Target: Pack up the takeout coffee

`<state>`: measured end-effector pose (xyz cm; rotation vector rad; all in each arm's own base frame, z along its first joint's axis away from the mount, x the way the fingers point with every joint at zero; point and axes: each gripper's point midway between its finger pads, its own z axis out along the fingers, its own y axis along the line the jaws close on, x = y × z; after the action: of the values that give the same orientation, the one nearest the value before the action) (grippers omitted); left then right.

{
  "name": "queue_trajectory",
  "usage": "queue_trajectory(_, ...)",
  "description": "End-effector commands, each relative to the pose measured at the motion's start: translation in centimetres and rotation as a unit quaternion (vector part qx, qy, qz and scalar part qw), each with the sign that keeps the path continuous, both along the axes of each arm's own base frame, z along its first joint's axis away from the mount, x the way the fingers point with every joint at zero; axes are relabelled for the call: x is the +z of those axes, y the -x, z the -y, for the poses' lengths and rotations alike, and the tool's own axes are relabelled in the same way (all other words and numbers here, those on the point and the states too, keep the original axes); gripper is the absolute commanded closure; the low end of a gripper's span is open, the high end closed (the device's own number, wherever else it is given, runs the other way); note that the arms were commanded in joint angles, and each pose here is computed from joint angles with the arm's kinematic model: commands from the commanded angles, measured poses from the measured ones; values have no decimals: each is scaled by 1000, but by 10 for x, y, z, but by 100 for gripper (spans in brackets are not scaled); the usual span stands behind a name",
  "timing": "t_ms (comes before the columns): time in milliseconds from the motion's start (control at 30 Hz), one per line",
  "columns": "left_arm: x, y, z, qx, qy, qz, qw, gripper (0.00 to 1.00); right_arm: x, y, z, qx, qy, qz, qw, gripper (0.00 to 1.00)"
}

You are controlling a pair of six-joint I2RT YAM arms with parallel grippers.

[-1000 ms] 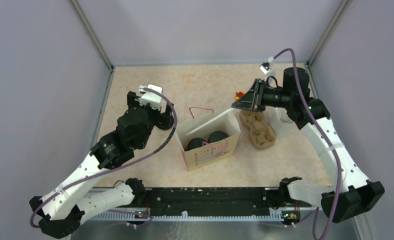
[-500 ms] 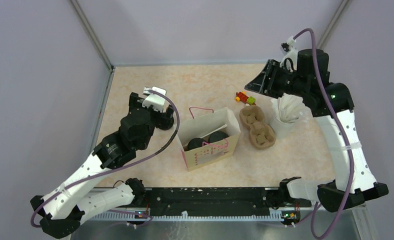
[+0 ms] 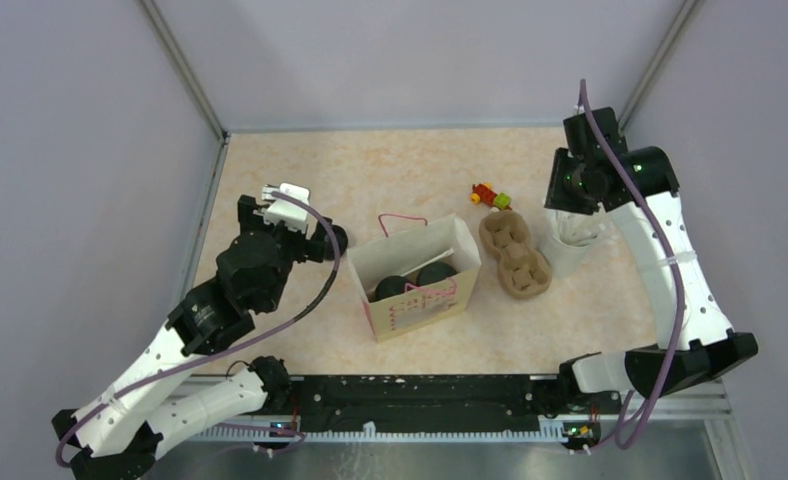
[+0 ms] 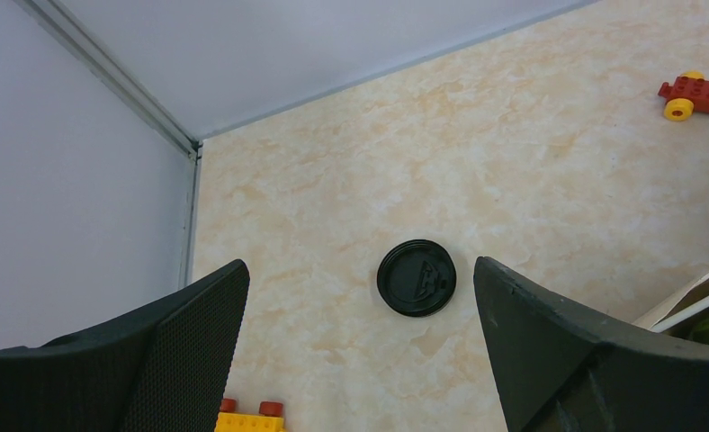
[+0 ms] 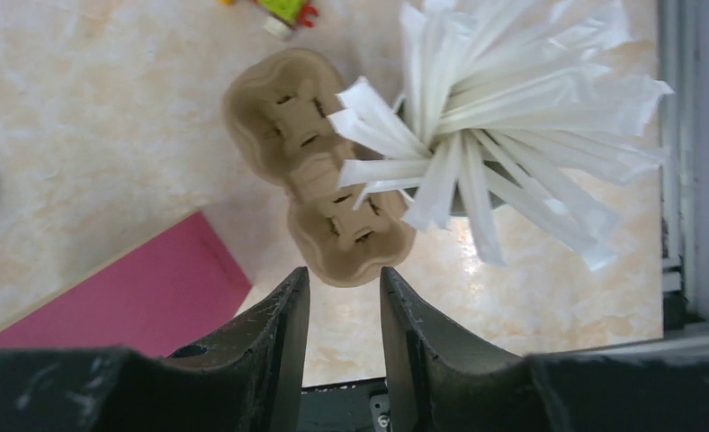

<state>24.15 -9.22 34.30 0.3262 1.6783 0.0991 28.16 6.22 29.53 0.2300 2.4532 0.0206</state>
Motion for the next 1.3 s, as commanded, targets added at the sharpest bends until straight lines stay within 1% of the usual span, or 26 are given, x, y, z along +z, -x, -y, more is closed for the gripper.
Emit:
queue_trajectory(0,-2,1,1,1,16,1,1000,1,1,9,37,-70,48,2,996,66)
queue_trajectory(200,-2,1,4,-8,20,2,1000,1,-9,13,58,-123,26,-8,992,66)
queue_trajectory(300,-1,2,5,-14,22,4,1000,1,-14,17,69,-171,-27,-10,985,61)
queue_trajectory(367,-2,2,6,-17,22,4,1000,1,-17,20,74,-202,-56,-7,978,60)
queue_trajectory(467,-2,4,3,-17,19,5,1000,1,-24,23,84,-244,-75,2,967,60)
queue_trajectory(600,-1,8,0,-19,20,6,1000,1,-30,19,83,-251,-86,13,964,66)
queue_trajectory(700,-3,10,-5,-12,18,6,1000,1,-30,9,76,-229,-106,33,967,69)
queue_trajectory(767,-5,11,-6,-12,21,3,1000,1,-26,4,67,-201,-121,39,971,70)
queue_trajectory(1000,-10,13,-5,-13,26,-4,1000,1,-7,0,72,-148,-79,49,985,71)
queue_trajectory(1100,-12,12,-6,-10,26,-5,1000,1,-6,-2,66,-117,-83,54,988,70)
queue_trajectory(1267,-12,12,-4,-12,32,-6,999,1,-16,-6,55,-72,-92,36,992,70)
